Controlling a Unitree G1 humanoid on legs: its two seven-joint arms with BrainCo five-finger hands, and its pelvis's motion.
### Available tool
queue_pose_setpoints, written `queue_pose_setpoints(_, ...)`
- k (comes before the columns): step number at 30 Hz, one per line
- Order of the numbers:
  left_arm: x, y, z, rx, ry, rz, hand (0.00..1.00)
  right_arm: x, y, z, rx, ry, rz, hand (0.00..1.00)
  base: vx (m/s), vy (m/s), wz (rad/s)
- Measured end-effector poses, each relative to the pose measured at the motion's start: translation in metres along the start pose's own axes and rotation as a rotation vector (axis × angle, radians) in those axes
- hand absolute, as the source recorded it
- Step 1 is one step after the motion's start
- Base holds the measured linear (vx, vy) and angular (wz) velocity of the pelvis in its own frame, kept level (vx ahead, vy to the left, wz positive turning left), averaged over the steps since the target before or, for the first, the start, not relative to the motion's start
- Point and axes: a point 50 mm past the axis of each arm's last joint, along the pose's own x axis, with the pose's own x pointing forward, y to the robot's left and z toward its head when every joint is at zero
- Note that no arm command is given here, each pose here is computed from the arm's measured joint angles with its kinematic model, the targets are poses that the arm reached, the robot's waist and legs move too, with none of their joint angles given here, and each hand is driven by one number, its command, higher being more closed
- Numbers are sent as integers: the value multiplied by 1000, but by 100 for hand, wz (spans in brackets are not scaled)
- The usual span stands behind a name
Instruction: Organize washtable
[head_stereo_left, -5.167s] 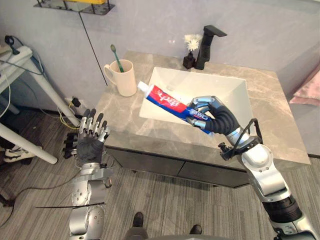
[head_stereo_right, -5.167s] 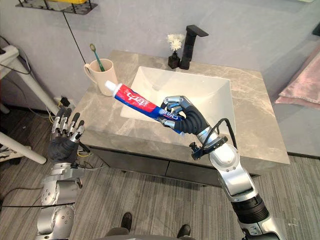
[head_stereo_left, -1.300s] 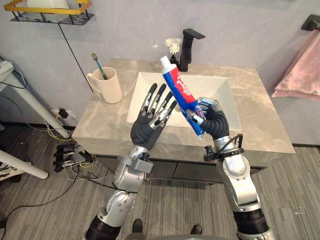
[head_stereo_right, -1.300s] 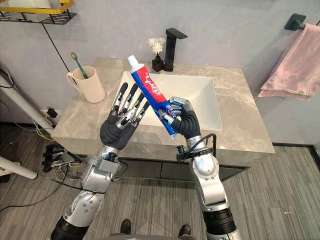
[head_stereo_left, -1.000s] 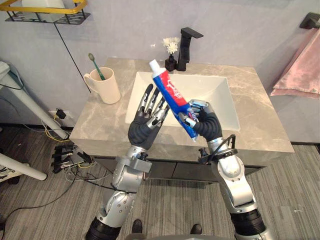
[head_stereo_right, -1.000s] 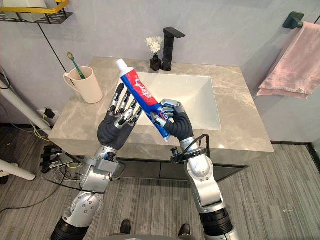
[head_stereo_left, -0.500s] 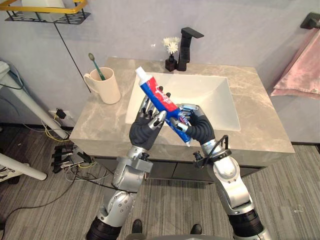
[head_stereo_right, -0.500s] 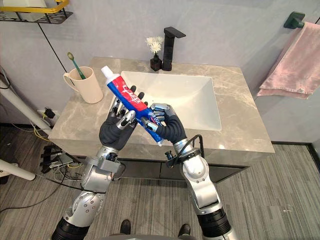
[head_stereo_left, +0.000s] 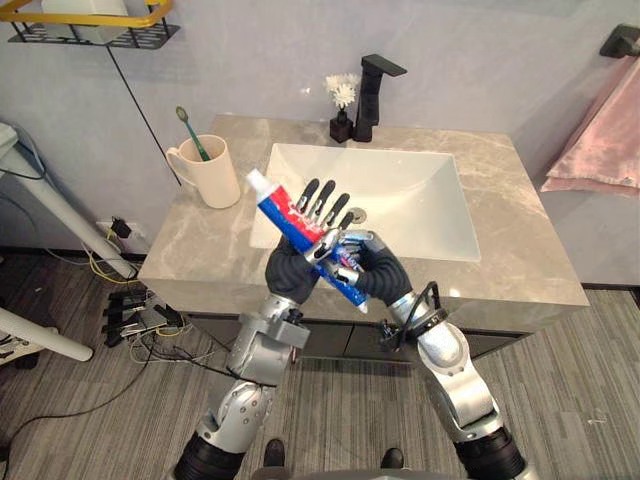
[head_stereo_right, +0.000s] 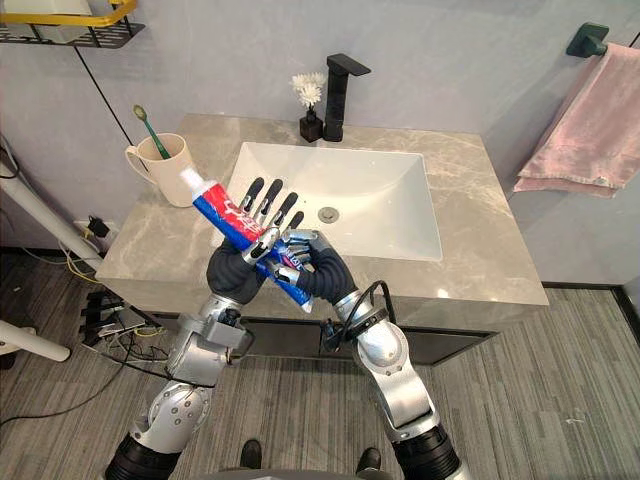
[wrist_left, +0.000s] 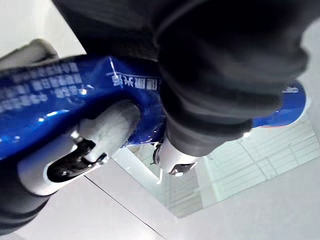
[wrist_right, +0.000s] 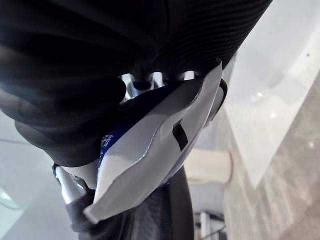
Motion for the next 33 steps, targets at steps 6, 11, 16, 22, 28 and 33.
queue_pose_setpoints(6, 0, 3, -2, 1, 11, 13, 100, -1, 0, -2, -1, 11, 2, 100, 0, 0, 0)
queue_pose_setpoints(11, -1, 6, -5, 7, 26, 28, 100, -2, 1, -4, 3, 21, 6, 100, 0, 0, 0)
queue_pose_setpoints(16, -1, 7, -4, 15, 23, 29, 100, -3, 3, -6, 9, 27, 10, 100, 0, 0, 0)
queue_pose_setpoints(22, -1, 8, -3, 50, 23, 29, 100, -5, 5, -7, 16, 35, 15, 0, 0, 0, 0)
queue_pose_setpoints(28, -2, 18, 13, 119, -20, 47, 100, -10, -3, -15, 21, 76, 28, 0, 0, 0, 0)
queue_pose_setpoints(33, -12, 46, 65, 372, -128, 156, 100, -26, -17, -23, 79, 112, -53, 0, 0, 0, 0)
